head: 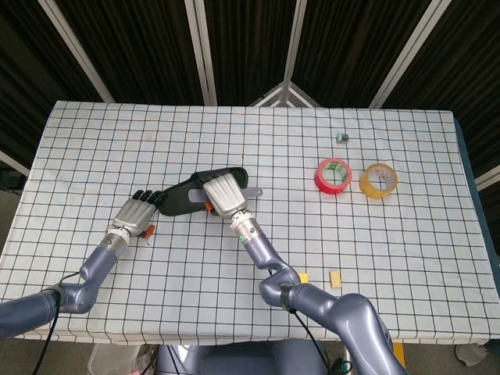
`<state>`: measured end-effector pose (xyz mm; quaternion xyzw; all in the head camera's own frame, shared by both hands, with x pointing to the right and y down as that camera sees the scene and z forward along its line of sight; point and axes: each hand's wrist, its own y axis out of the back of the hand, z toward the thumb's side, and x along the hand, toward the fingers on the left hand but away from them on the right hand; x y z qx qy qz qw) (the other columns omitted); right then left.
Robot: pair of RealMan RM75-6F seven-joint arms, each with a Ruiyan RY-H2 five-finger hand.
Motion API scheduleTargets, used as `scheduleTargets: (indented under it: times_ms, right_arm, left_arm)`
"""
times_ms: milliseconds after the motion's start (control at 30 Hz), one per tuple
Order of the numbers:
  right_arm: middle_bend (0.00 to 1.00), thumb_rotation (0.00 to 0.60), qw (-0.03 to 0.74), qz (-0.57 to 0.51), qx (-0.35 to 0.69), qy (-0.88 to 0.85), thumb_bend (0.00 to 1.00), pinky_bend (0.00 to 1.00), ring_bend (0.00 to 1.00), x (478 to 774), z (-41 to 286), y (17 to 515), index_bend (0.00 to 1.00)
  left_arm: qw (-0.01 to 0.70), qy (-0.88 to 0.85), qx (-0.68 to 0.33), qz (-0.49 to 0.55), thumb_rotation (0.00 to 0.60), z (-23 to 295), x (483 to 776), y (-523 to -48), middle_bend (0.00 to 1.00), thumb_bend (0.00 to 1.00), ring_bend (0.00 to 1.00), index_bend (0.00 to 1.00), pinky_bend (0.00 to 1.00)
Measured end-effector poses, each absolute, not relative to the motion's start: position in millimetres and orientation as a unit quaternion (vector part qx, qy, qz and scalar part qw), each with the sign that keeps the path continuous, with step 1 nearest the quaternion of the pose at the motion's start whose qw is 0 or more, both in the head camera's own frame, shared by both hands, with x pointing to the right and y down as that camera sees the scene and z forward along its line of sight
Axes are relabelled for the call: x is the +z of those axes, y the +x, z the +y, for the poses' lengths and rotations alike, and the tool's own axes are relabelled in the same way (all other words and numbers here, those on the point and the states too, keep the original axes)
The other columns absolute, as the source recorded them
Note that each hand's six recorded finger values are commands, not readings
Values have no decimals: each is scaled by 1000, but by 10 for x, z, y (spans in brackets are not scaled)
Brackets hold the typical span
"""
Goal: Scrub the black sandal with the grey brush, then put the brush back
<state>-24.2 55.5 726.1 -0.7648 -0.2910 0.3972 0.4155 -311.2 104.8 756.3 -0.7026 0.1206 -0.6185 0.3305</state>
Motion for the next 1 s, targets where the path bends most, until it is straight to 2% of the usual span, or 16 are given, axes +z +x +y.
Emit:
scheduleTargets:
  times_ms: [567, 800, 900, 1000]
  right_arm:
    - [560, 600, 413, -289, 465, -728, 468, 527, 484, 7536, 370, 299, 628]
    - [560, 600, 420, -295, 473, -716, 468, 526, 484, 7535, 290, 486, 628]
    - [560, 600, 421, -302, 469, -715, 468, 527, 484, 7499, 265, 511, 628]
    - [560, 600, 430, -311, 462, -711, 469, 527, 484, 7434, 240, 538, 628]
  left_arm:
    - [331, -701, -620, 122, 600, 1042, 7543, -3137, 0, 510, 0, 0, 19]
    - [333, -702, -618, 122, 600, 1053, 7532, -3108, 0, 509, 0, 0, 19]
    - [334, -704, -614, 125, 596, 1054, 7509, -3079, 0, 442, 0, 0, 19]
    - [341, -704, -609, 132, 570, 1043, 7467, -3054, 0, 286, 0, 0, 19]
